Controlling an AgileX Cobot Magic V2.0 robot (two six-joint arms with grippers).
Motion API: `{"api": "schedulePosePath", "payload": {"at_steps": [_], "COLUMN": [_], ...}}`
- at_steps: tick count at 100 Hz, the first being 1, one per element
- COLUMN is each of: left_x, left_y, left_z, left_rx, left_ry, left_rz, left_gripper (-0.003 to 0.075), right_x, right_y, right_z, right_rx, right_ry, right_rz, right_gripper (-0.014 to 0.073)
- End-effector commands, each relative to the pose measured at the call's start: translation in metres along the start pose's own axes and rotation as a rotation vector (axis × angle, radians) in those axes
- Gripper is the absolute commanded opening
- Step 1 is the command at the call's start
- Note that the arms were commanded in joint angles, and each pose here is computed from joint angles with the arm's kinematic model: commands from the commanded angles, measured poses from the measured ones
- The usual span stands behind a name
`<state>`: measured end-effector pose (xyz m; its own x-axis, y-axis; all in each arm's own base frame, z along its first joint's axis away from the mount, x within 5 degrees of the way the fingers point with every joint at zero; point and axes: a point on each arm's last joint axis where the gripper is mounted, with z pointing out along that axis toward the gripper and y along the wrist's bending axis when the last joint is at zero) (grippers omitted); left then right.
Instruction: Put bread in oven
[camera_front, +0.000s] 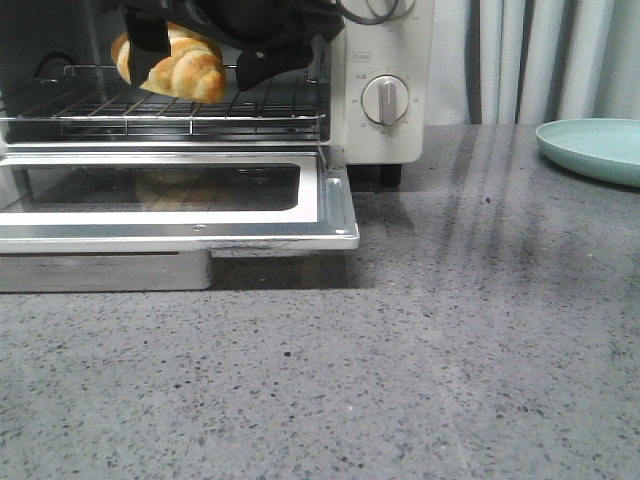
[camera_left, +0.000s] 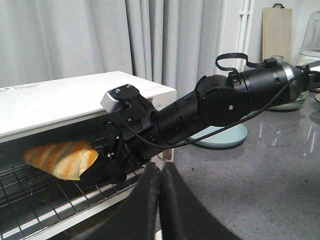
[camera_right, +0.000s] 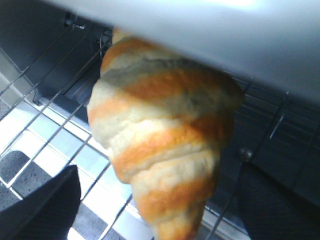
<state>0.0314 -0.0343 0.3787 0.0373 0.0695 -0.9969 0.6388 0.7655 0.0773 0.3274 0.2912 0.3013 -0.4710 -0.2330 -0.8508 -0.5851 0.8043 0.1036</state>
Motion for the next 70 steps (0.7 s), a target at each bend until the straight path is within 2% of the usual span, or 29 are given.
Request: {"api": "schedulePosePath", "payload": {"at_steps": [1, 5, 12, 17, 31, 38, 45, 60, 70], "left_x": [-0.013, -0.013, -0.014, -0.014, -0.017, -0.017, -0.016, -0.003, 0.018], "left_y": [0.002, 0.002, 0.003, 0.003, 0.004, 0.005, 0.005, 0.007, 0.01], "left_z": [-0.001, -0.001, -0.001, -0.001, -0.002, -0.002, -0.005, -0.016, -0.023], "left_rx": [-0.016, -0.02, -0.027, -0.032, -0.044, -0.055, -0.065, -0.116, -0.169], "left_ry": [-0.082, -0.083, -0.087, -0.093, -0.121, -0.127, -0.119, -0.117, -0.065], "left_rz": [-0.016, -0.011, 0.0, 0.005, 0.01, 0.029, 0.048, 0.049, 0.006], "left_gripper": [-0.0022, -0.0022, -0.0022, -0.0022, -0.0022, -0.0022, -0.0022, -0.0022, -0.0022], "right_x": [-0.036, -0.036, -0.037, -0.036, -0.031, -0.024, -0.014, 0.014, 0.048], "right_y": [0.005, 0.009, 0.02, 0.034, 0.074, 0.086, 0.085, 0.054, 0.025], "right_z": [-0.039, -0.045, -0.059, -0.069, -0.107, -0.13, -0.155, -0.225, -0.272], "right_rx": [-0.029, -0.033, -0.05, -0.079, -0.161, -0.196, -0.215, -0.201, -0.158], "right_ry": [-0.146, -0.133, -0.11, -0.1, -0.138, -0.171, -0.185, -0.264, -0.335], "right_rz": [0.014, 0.01, -0.002, -0.019, -0.15, -0.21, -0.237, -0.267, -0.331], "right_gripper": [0.0529, 0.0501, 0.0404, 0.0302, -0.0078, -0.0048, -0.0048, -0.0048, -0.0048]}}
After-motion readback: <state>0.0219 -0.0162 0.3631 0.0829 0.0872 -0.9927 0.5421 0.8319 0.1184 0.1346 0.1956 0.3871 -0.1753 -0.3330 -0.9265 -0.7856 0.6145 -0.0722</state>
